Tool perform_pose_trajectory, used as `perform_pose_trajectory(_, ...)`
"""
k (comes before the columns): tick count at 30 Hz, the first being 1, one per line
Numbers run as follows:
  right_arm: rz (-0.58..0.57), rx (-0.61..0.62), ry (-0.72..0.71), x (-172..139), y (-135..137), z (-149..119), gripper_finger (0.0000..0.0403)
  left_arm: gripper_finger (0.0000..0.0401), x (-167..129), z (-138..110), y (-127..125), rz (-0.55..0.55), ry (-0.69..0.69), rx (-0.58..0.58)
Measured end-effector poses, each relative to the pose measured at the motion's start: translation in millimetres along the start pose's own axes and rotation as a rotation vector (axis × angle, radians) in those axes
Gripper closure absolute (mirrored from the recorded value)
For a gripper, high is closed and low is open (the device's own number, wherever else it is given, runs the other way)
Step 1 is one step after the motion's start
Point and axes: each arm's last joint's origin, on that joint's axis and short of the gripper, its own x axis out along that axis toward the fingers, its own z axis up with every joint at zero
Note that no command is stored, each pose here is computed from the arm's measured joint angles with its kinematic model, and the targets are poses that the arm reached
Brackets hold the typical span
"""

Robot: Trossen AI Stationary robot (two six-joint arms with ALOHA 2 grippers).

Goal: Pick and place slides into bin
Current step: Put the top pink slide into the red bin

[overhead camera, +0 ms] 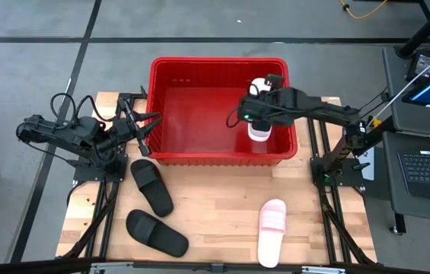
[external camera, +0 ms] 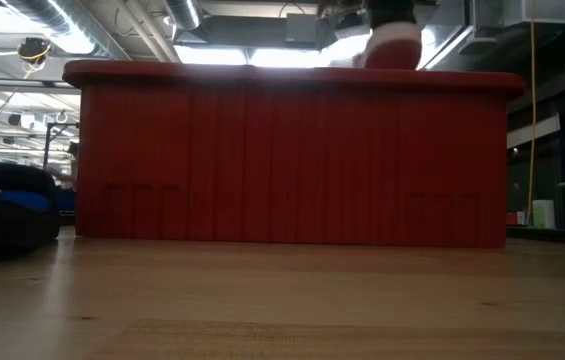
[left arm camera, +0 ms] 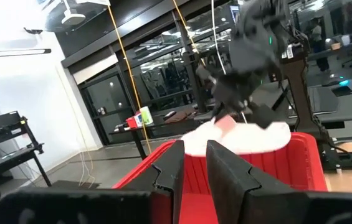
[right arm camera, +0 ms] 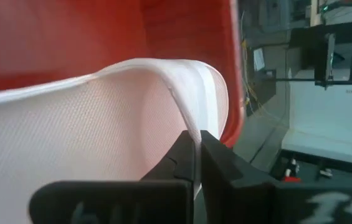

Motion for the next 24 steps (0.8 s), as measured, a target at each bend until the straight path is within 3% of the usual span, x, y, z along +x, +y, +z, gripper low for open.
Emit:
perform_pose_trajectory(6,0.002,-0.059,0.052,39,18,3,0.0391,0.0338,0,0,0,0.000,0.000,0.025)
perform_pose_trajectory(11,0.096,-0.061,0.027,77,15,6,0.0391,0.0338,0,0,0,0.000,0.000,0.025)
perform_pose_trajectory(24,0.141,-0.096,0.049,151,2,-13,0.0391,0.0338,0,0,0,0.001,0.000,0.024)
